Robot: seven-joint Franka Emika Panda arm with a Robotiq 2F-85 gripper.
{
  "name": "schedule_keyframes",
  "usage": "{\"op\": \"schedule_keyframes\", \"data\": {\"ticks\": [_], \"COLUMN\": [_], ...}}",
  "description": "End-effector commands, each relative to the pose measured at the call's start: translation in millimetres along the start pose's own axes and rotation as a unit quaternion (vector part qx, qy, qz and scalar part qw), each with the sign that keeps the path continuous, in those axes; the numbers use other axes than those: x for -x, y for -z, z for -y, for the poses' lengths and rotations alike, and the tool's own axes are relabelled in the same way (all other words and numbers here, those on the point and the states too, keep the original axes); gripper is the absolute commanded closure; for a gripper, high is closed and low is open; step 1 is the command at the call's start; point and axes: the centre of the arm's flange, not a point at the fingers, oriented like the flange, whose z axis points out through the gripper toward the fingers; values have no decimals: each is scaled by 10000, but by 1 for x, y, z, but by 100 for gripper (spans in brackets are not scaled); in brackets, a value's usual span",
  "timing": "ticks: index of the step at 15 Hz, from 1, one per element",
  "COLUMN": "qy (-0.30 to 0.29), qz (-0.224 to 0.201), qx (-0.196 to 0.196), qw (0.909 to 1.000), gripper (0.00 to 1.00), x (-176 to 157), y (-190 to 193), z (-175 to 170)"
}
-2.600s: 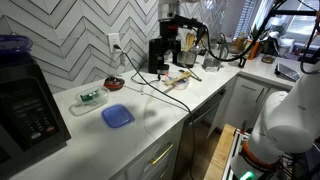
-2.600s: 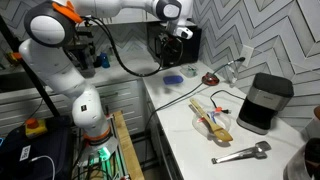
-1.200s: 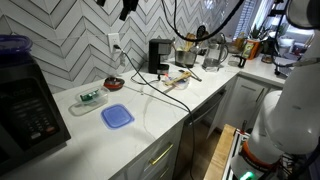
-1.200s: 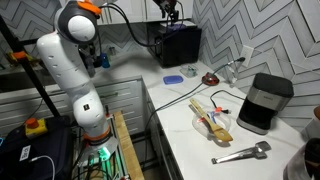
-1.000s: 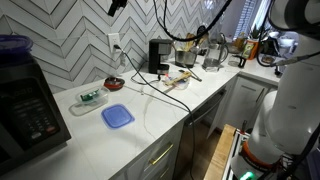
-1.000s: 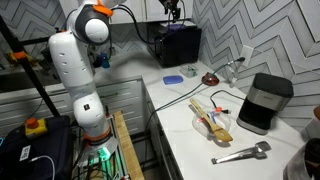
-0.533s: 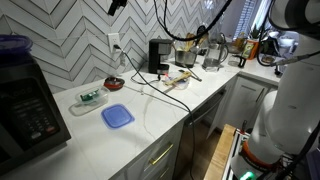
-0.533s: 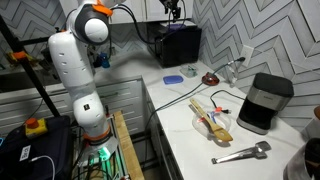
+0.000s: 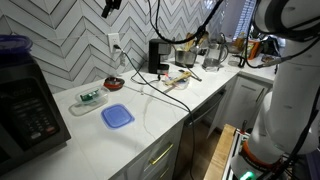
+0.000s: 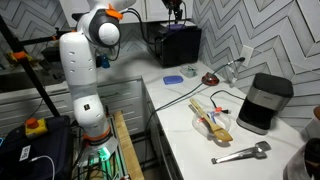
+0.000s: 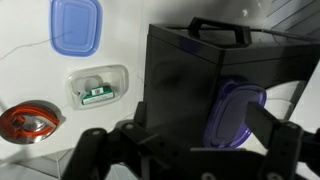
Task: Remove the lid from the microwave and put it on the cupboard
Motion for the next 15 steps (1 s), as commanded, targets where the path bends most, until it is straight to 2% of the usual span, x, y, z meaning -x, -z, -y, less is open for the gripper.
{"op": "schedule_keyframes", "data": {"ticks": [1,4,9,10,11,12,13,14,15], "qy": [-434,-515,-485,-482,-475,-477,-449,-413,-373], "qz": [325,411,52,3,-9,-20,-24,-40,-76], "qx": [63,109,85,52,22,4,-49,-103,-187], "qw": [9985,9978,9988,9988,9989,9989,9990,9991,9991], "gripper": [0,0,0,6,22,30,31,40,41], "x": [-70,-89,-111,-114,-117,-120,-122,-124,-126], "y": [-25,-64,-93,-97,-102,-106,-112,-117,-120], "z": [45,65,88,91,93,94,94,94,95]}}
